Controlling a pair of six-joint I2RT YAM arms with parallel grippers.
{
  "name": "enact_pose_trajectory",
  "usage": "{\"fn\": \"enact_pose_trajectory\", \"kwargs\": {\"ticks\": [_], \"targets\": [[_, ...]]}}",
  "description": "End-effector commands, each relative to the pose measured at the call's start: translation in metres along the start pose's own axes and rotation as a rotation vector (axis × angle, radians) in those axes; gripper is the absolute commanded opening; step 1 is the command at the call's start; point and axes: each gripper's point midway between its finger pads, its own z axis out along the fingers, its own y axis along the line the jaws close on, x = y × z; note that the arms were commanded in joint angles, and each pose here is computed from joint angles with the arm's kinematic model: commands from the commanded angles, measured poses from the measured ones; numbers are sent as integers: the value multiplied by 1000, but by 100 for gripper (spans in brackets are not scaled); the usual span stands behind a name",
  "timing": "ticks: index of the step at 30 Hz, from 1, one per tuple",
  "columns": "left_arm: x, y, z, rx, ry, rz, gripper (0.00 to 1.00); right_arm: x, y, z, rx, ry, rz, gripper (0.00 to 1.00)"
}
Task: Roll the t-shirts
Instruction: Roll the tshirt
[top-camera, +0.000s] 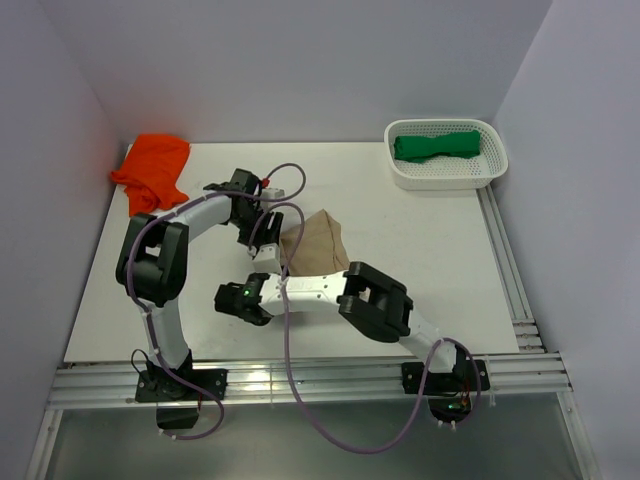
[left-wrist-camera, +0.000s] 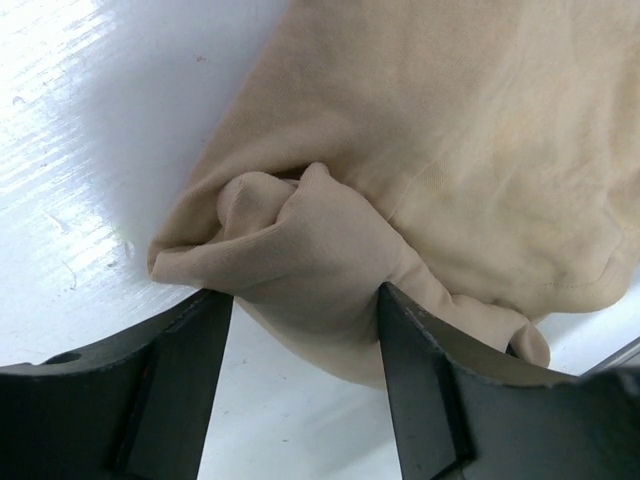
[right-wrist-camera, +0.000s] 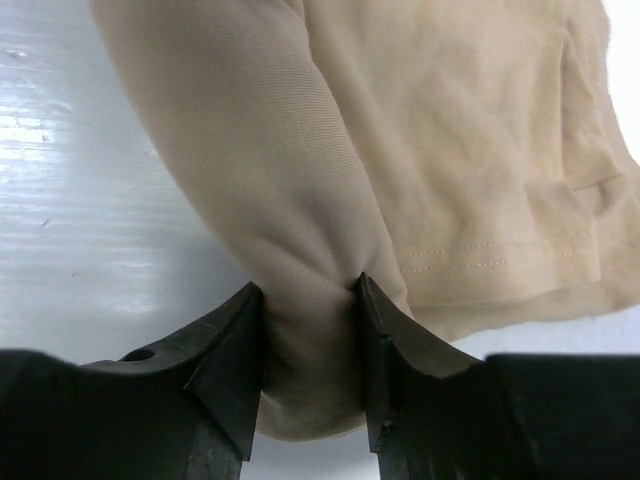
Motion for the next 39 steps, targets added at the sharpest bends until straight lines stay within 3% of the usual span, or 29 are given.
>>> {"fn": "enact_pose_trajectory", "kwargs": {"ticks": [1,4,10,12,13,22,28,39], "targets": [[-17,9,-8,-42,-40,71,66,5,14,-7,-140,70,72,40],[-30,0,-25,2,-73,70,68,-8,31,-18,-321,71,178,35],[-50,-6,-69,79,-158,56,70,-30,50,-43,-718,116,410,34],[-50,-7,-83,104,-176,53,70,-26,42,-39,-758,145,463,34],[-48,-7,-85,110,-176,54,70,-41,50,-52,-855,127,518,34],[-17,-10,-77,170,-147,47,71,-44,55,-58,-1133,198,814,34],[-7,6,-67,78,-154,-14,70,-29,50,-45,-1130,252,934,35],[-19,16,-119,-38,-302,-18,72,-26,49,-33,-1098,271,1032,34]]}}
